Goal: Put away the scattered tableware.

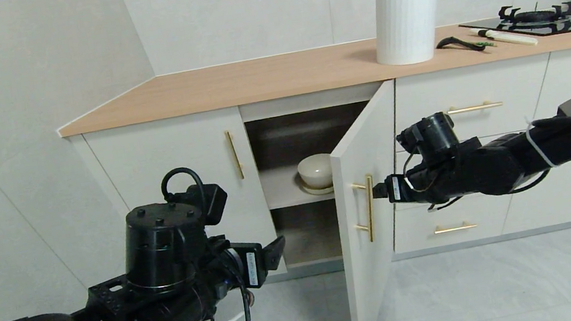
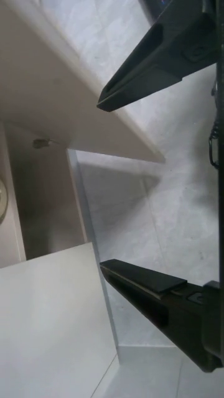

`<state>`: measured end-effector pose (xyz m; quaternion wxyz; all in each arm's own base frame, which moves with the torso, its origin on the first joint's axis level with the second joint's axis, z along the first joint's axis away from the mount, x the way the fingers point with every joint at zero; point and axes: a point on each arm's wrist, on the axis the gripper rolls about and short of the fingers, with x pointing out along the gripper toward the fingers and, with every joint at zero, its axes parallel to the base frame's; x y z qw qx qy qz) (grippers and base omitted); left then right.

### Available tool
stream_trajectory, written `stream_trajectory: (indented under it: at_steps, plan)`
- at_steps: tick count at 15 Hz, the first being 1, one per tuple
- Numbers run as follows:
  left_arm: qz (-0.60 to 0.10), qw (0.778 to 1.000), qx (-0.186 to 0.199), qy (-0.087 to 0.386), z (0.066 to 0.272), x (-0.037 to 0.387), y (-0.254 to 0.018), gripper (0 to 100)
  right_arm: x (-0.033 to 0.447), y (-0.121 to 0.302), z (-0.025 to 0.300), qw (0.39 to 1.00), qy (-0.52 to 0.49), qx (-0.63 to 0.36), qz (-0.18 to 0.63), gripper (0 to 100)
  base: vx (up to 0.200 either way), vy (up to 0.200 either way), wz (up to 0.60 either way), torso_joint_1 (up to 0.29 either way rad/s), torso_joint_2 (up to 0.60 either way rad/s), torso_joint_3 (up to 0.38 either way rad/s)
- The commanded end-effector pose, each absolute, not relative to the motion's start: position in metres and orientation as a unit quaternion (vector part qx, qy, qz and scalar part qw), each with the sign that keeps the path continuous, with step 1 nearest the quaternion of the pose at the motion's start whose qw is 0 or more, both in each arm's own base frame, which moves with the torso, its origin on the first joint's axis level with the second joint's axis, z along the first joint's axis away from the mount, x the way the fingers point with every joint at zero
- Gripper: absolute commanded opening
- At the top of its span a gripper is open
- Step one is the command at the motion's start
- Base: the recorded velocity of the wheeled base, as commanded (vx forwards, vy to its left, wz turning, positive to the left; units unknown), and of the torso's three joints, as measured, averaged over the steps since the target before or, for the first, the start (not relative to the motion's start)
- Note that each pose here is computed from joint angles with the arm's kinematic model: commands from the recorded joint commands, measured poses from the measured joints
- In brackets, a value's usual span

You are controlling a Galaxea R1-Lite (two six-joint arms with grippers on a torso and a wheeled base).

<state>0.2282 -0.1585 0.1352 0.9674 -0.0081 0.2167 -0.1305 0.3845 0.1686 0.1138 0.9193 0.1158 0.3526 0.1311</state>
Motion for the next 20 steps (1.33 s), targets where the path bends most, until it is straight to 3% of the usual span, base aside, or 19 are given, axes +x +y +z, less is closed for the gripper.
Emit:
stream_trajectory:
  at_steps: [1, 14, 18, 20]
  plan:
    - [-0.129, 0.967, -0.006, 0.220, 0.133, 0.229, -0.159, 100, 0.395, 0.177, 0.095, 0.917, 0.358, 0.121, 0.130, 100, 0.000, 0.000, 0.00, 0.000, 0.00, 0.000]
    - [-0.111, 0.974, 0.003, 0.197, 0.135, 0.229, -0.159, 100, 0.411, 0.184, 0.074, 0.925, 0.331, 0.138, 0.124, 100, 0.000, 0.000, 0.00, 0.000, 0.00, 0.000]
    - [-0.111, 0.974, 0.002, 0.195, 0.136, 0.229, -0.158, 100, 0.412, 0.187, 0.071, 0.924, 0.333, 0.137, 0.126, 100, 0.200, 0.000, 0.00, 0.001, 0.00, 0.006]
    - [-0.112, 0.976, -0.003, 0.189, 0.137, 0.230, -0.159, 100, 0.413, 0.187, 0.068, 0.924, 0.335, 0.138, 0.123, 100, 0.000, 0.000, 0.00, 0.000, 0.00, 0.000]
